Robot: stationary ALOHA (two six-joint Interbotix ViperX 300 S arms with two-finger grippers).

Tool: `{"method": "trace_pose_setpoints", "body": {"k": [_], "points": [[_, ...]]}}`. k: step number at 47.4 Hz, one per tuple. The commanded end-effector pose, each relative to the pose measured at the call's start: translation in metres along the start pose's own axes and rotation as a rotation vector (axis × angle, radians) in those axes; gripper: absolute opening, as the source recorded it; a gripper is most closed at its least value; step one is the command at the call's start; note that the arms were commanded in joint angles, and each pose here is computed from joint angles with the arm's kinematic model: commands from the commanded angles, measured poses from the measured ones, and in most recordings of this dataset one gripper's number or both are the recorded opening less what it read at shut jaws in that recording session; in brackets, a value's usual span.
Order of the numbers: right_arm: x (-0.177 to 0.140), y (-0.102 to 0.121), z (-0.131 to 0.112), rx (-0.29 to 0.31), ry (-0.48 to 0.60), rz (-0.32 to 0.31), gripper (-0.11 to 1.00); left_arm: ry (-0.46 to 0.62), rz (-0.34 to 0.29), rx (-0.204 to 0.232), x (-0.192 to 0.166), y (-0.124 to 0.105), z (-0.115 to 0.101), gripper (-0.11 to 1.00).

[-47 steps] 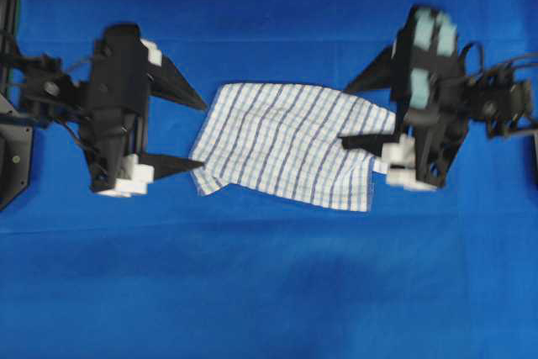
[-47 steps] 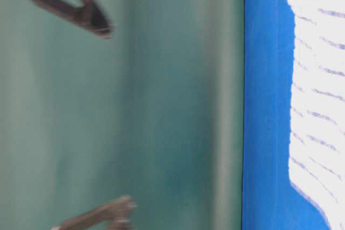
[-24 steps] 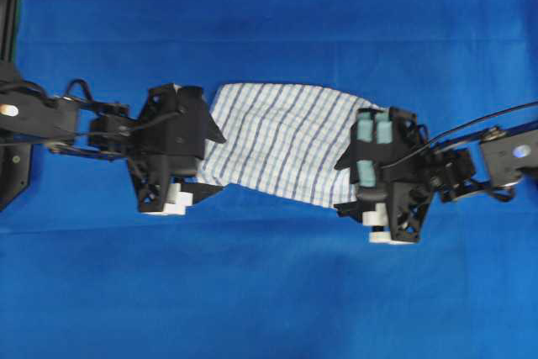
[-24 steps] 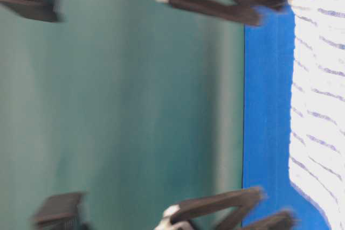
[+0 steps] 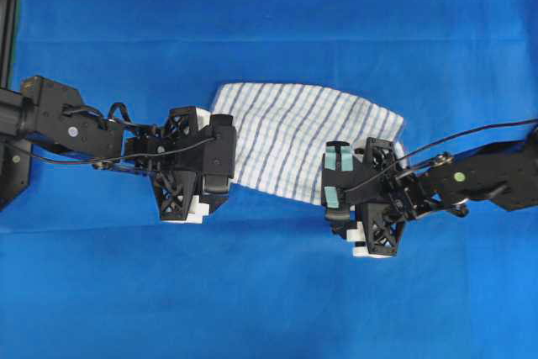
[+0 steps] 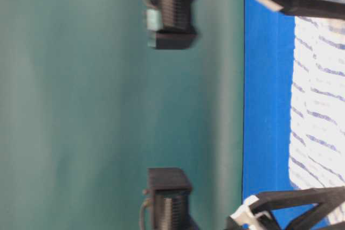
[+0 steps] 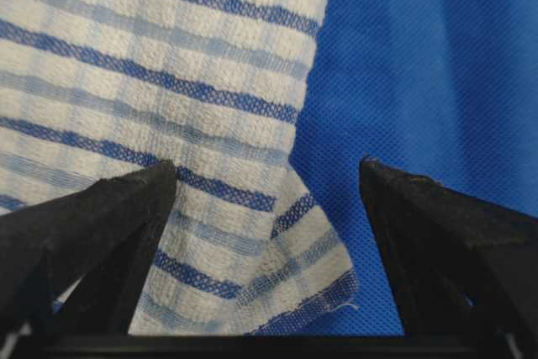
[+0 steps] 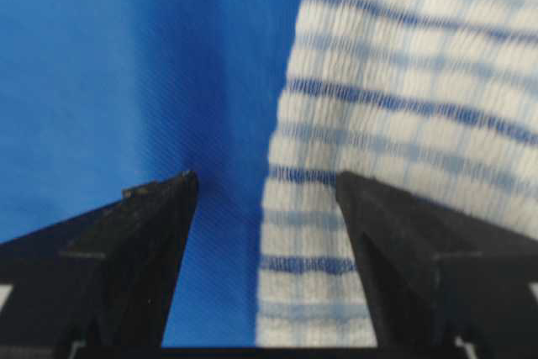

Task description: Lift the towel with both arms.

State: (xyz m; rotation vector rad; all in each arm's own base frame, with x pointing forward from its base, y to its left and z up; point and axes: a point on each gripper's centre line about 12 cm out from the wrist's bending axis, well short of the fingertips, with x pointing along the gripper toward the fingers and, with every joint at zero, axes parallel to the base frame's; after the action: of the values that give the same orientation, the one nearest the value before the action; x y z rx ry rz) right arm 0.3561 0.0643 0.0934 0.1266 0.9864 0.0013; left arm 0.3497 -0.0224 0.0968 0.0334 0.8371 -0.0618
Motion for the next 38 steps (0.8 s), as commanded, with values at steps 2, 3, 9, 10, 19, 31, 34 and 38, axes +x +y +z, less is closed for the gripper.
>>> {"method": "trace_pose_setpoints", "body": {"k": [2,3,9,10,19,31,34,38], "points": [[0.0,0.0,0.006,0.018,-0.018,0.005,0.67,-0.014,-0.002,0.005,0.001,-0.001,0.004,0.93],[0.0,0.0,0.006,0.018,-0.018,0.005,0.67,-0.011,-0.002,0.004,0.002,-0.001,0.003,0.92],[0.0,-0.002,0.008,0.022,-0.02,0.001,0.67,-0.008,0.003,0.0,0.001,0.002,0.004,0.82],[0.0,-0.003,0.007,0.024,-0.018,-0.001,0.66,-0.006,0.003,0.0,0.001,0.002,0.004,0.77],[-0.002,-0.007,0.011,0.032,-0.028,-0.007,0.33,-0.006,0.009,-0.006,0.001,0.005,0.004,0.23],[-0.028,-0.006,0.03,0.039,-0.098,0.001,0.03,-0.017,0.011,-0.018,-0.02,0.007,0.026,0.05],[-0.041,-0.005,0.039,0.036,-0.124,-0.001,0.03,-0.025,0.01,-0.019,-0.034,0.007,0.039,0.05],[-0.065,-0.005,0.053,0.037,-0.161,-0.013,0.03,-0.049,0.009,-0.02,-0.056,0.007,0.058,0.05]]}}
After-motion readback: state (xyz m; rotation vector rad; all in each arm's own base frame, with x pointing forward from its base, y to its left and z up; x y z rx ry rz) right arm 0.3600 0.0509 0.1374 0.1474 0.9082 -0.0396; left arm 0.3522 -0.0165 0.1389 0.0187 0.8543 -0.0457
